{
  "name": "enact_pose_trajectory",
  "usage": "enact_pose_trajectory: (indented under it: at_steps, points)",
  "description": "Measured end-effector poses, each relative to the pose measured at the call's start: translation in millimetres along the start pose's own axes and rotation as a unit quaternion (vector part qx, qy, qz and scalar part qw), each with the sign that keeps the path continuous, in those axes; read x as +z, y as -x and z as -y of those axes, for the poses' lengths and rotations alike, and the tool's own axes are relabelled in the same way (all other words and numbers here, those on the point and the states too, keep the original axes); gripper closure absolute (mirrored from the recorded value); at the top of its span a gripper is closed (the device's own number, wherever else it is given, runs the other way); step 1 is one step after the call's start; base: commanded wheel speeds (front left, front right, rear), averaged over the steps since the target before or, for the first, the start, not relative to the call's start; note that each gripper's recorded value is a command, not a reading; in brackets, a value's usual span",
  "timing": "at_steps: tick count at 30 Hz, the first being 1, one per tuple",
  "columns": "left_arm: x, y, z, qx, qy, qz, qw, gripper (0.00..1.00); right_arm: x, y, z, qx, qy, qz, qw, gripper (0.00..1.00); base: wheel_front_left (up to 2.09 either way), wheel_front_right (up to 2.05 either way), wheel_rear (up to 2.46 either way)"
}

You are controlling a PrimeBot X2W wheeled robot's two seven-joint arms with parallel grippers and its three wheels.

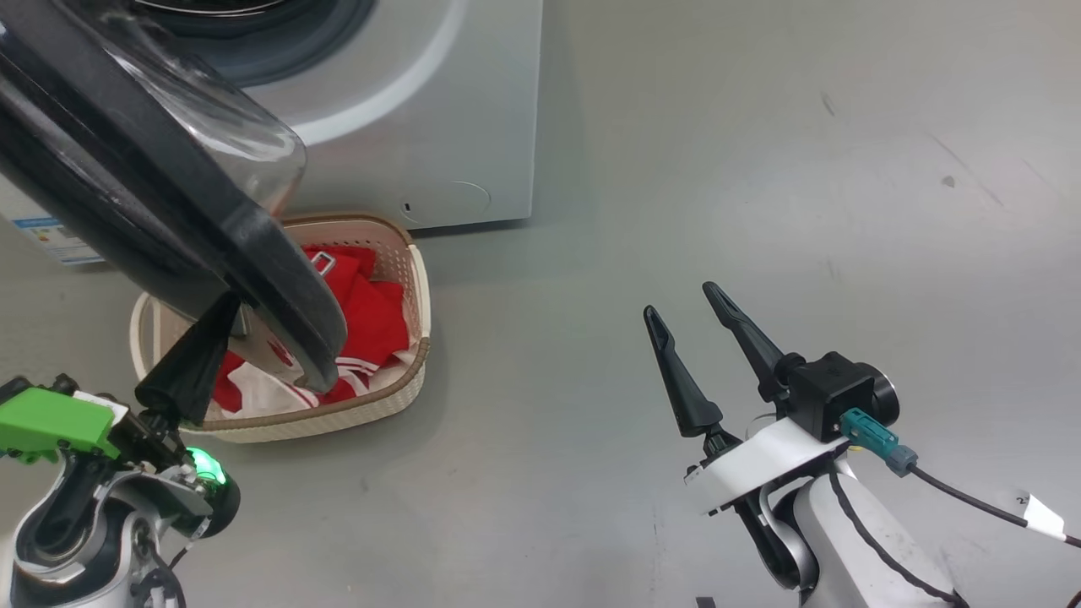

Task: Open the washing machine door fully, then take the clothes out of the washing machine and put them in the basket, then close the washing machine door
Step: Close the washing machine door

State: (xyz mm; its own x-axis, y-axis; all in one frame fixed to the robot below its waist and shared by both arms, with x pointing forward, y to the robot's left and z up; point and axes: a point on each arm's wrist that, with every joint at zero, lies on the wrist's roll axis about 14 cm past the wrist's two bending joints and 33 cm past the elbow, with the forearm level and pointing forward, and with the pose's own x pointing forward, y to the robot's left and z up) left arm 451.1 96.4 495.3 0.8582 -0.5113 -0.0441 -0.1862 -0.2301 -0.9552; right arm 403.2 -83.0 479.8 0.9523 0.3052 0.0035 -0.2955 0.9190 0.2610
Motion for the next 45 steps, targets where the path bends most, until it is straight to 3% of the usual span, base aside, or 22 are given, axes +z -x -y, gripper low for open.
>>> enact_pose_trajectory:
  at_steps: [24,39,45]
  points:
    - [-22.8,-98.8,-16.7,0.005,0.043,-0.007,0.999,1.0,10.0,39.0,64.0,-0.123,0.003,0.007,0.992,0.0,0.0,0.0,0.0]
    - [-32.2,-118.5,-20.6,0.017,0.045,-0.007,0.999,1.0,12.1,40.3,68.9,-0.135,0.005,0.01,0.991,0.0,0.0,0.0,0.0]
    - [-39.7,-113.8,-28.3,0.036,0.016,-0.02,0.999,1.0,16.5,37.6,71.6,-0.139,0.006,0.017,0.99,0.0,0.0,0.0,0.0]
